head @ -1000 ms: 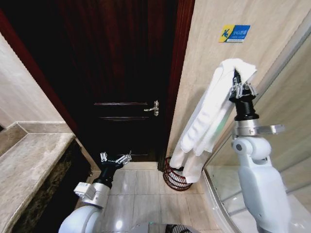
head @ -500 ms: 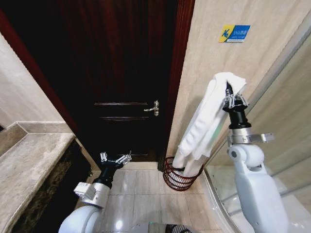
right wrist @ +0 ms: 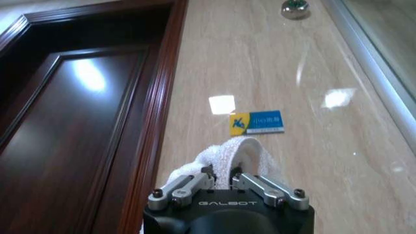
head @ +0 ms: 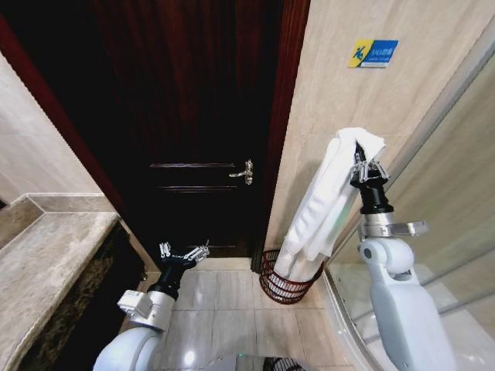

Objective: Discard the used towel into the hamper.

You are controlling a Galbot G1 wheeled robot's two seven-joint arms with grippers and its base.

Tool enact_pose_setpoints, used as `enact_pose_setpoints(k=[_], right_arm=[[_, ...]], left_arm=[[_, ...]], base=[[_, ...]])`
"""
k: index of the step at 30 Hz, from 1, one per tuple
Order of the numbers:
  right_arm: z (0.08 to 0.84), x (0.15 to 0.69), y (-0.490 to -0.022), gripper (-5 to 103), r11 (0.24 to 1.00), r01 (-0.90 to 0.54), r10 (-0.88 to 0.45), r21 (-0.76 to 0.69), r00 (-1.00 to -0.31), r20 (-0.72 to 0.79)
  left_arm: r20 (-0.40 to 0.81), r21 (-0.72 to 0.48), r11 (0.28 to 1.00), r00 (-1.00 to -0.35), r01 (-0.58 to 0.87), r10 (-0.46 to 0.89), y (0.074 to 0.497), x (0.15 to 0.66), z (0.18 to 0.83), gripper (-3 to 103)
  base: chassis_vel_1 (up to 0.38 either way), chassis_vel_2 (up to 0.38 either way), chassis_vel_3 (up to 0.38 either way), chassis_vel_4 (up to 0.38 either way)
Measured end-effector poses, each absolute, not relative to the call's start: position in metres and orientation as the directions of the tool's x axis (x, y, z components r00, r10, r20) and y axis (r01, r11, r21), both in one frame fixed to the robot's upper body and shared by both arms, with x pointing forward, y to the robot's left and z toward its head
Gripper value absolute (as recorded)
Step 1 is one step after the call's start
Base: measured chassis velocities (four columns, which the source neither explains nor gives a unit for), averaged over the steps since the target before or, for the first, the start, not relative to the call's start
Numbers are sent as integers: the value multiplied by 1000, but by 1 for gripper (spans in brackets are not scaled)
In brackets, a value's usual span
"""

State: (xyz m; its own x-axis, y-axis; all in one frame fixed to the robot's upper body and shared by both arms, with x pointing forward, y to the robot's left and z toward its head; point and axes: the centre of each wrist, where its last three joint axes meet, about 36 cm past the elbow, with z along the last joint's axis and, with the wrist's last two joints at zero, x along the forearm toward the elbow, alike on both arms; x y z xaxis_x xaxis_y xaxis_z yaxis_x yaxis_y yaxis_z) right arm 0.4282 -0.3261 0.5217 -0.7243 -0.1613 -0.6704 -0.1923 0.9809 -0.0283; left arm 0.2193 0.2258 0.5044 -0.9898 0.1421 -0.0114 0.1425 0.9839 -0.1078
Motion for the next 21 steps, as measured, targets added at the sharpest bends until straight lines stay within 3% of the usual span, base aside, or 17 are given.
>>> enact_pose_setpoints(k=[21], right_arm=[[460, 428, -325, 10, 985, -171, -141, -12, -769, -624]], left_arm=[[-11, -108, 984, -990, 142, 142, 226, 219, 504, 97]], base=[[0, 0, 0, 0]])
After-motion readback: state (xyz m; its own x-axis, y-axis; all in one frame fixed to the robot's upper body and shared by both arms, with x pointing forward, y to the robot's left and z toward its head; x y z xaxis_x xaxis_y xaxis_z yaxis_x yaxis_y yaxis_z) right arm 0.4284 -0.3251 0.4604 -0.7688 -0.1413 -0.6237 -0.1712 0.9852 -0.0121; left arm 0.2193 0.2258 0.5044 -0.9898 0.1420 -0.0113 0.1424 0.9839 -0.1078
